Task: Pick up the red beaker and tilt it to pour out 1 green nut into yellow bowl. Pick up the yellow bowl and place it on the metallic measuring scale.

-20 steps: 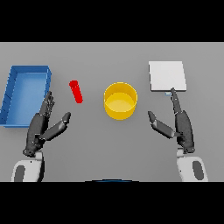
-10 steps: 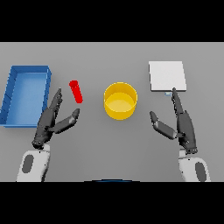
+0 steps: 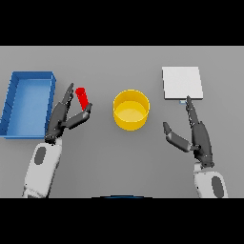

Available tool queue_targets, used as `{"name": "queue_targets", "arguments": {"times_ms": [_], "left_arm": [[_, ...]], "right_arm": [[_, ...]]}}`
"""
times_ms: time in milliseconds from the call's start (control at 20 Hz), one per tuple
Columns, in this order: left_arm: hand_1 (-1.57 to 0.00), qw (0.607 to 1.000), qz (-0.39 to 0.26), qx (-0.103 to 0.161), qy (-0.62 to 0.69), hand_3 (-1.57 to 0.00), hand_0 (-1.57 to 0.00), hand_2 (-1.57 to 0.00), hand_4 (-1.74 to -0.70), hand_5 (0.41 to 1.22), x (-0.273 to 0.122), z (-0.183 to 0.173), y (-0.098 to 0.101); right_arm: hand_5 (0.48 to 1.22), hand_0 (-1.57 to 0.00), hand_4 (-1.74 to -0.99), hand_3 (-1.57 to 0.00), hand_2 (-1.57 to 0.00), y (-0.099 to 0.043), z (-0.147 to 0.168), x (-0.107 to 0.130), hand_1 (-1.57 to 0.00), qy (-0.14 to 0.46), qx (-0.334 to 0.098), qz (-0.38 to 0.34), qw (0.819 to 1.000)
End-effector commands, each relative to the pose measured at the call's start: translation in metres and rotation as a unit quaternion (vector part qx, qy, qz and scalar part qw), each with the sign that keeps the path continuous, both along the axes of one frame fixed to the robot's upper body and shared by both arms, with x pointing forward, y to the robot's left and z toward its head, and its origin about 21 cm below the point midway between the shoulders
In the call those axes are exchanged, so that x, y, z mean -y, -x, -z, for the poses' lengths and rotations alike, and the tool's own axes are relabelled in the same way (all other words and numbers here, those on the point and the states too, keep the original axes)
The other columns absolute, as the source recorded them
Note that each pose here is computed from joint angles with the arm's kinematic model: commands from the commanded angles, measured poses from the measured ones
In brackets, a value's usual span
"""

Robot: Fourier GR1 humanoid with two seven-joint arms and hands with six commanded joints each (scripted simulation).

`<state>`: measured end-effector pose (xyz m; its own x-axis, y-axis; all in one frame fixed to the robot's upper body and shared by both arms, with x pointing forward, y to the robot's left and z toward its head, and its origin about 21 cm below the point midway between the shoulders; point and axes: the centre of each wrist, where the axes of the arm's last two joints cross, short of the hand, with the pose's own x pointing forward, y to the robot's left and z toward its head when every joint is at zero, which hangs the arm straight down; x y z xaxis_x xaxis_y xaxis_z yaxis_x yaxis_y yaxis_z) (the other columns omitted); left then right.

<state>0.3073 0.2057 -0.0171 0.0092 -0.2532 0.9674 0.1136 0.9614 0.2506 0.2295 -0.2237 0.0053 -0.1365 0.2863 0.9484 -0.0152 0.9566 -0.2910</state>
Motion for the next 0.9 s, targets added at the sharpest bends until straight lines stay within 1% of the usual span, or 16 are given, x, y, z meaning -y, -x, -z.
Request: {"name": "queue_targets", "arguments": {"times_ms": [0,150,200,250,350,450,500,550,600,650,700,750,850], "left_arm": [[0.0,1.0,0.0,0.0,0.002,0.0,0.0,0.0,-1.28,0.68,0.0,0.001,-0.003],[0.0,1.0,0.006,-0.004,-0.001,0.0,0.0,0.0,-1.29,0.688,0.003,0.003,-0.012],[0.0,1.0,0.005,-0.01,-0.002,0.0,0.0,0.0,-1.3,0.689,0.004,0.005,-0.016],[0.0,1.0,0.009,-0.005,-0.006,0.0,0.0,0.0,-1.3,0.691,0.009,0.004,-0.02],[0.0,1.0,0.008,-0.01,-0.007,0.0,0.0,0.0,-1.29,0.686,0.013,0.0,-0.028],[0.0,1.0,0.008,-0.012,-0.011,0.0,0.0,0.0,-1.29,0.683,0.014,0.004,-0.032],[0.0,1.0,0.005,-0.018,-0.014,0.0,0.0,0.0,-1.29,0.683,0.012,0.001,-0.037],[0.0,1.0,0.005,-0.019,-0.012,0.0,0.0,0.0,-1.29,0.683,0.014,0.001,-0.041],[0.0,1.0,0.01,-0.017,-0.006,0.0,0.0,0.0,-1.3,0.686,0.013,0.004,-0.041],[0.0,1.0,0.015,-0.007,0.001,0.0,0.0,0.0,-1.31,0.688,0.017,0.003,-0.043],[0.0,1.0,0.015,-0.004,0.007,0.0,0.0,0.0,-1.32,0.692,0.019,0.005,-0.044],[0.0,1.0,0.013,-0.008,0.008,0.0,0.0,0.0,-1.33,0.695,0.02,0.005,-0.047],[0.0,1.0,0.014,-0.002,0.019,0.0,0.0,0.0,-1.35,0.704,0.025,0.008,-0.049]], "right_arm": [[0.635,0.0,-1.267,0.0,0.0,0.001,0.001,-0.002,0.0,-0.001,-0.004,-0.001,1.0],[0.64,0.0,-1.267,0.0,0.0,0.001,0.001,0.002,0.0,0.0,-0.001,0.003,1.0],[0.642,0.0,-1.27,0.0,0.0,0.002,0.0,0.002,0.0,-0.003,0.002,0.0,1.0],[0.644,0.0,-1.272,0.0,0.0,0.001,0.0,0.001,0.0,-0.002,0.001,0.001,1.0],[0.644,0.0,-1.267,0.0,0.0,0.0,-0.003,0.004,0.0,0.002,0.004,0.003,1.0],[0.642,0.0,-1.269,0.0,0.0,-0.001,-0.005,0.005,0.0,-0.007,0.002,0.004,1.0],[0.641,0.0,-1.268,0.0,0.0,-0.001,-0.005,0.007,0.0,-0.007,0.0,0.004,1.0],[0.638,0.0,-1.265,0.0,0.0,-0.001,-0.002,0.005,0.0,-0.008,-0.007,0.004,1.0],[0.639,0.0,-1.268,0.0,0.0,0.003,-0.001,0.003,0.0,-0.008,-0.005,0.002,1.0],[0.64,0.0,-1.269,0.0,0.0,0.004,-0.003,0.003,0.0,-0.006,-0.001,0.002,1.0],[0.64,0.0,-1.264,0.0,0.0,0.0,-0.005,0.004,0.0,-0.002,-0.004,0.01,1.0],[0.64,0.0,-1.264,0.0,0.0,-0.001,-0.005,0.003,0.0,-0.003,-0.005,0.011,1.0],[0.641,0.0,-1.261,0.0,0.0,-0.001,-0.006,0.005,0.0,0.002,-0.002,0.012,1.0]]}}
